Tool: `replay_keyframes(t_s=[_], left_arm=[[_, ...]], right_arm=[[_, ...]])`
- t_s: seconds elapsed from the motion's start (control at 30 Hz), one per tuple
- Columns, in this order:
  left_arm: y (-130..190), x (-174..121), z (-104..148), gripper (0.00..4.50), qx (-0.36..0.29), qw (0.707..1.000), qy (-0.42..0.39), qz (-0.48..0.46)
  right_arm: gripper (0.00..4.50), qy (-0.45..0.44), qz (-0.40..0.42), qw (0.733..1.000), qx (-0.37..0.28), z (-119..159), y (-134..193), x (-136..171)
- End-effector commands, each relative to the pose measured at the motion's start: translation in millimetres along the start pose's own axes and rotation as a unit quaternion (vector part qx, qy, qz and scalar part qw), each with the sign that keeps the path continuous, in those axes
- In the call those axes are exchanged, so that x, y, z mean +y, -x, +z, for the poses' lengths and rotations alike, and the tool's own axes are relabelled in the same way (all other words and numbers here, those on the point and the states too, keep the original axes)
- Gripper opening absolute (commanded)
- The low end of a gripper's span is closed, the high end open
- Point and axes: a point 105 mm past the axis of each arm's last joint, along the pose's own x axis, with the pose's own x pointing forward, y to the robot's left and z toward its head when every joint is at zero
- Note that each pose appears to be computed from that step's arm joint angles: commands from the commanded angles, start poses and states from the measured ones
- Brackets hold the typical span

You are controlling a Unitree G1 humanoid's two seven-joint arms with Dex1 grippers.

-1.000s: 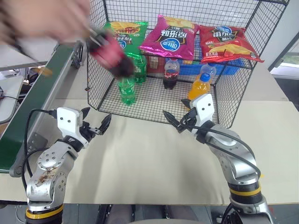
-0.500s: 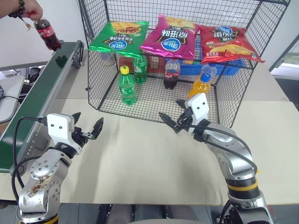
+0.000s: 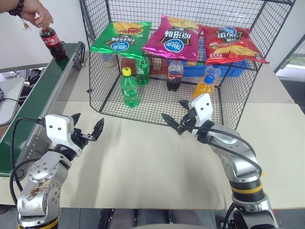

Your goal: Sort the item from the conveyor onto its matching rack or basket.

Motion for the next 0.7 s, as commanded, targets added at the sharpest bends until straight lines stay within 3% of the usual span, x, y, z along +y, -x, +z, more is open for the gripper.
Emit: replay_keyframes(t_s=[0.03, 0.27, 0.53, 0.7], left_arm=[[8, 20, 16, 4.45, -0.027, 0.999, -0.026, 0.039], [29, 61, 32, 4.45, -0.060, 0.988, -0.036, 0.141], [68, 116, 41, 4.45, -0.095, 0.955, -0.027, 0.278], [76, 136, 49, 4.45, -0.109, 0.946, -0.030, 0.305]], right_arm=[[4.50, 0.021, 0.032, 0.998, -0.044, 27, -1, 4], [4.50, 0.010, 0.154, 0.985, -0.079, 62, -12, 21], [4.50, -0.026, 0.359, 0.922, -0.144, 123, -18, 72], [4.50, -0.015, 0.409, 0.896, -0.174, 149, -16, 84]])
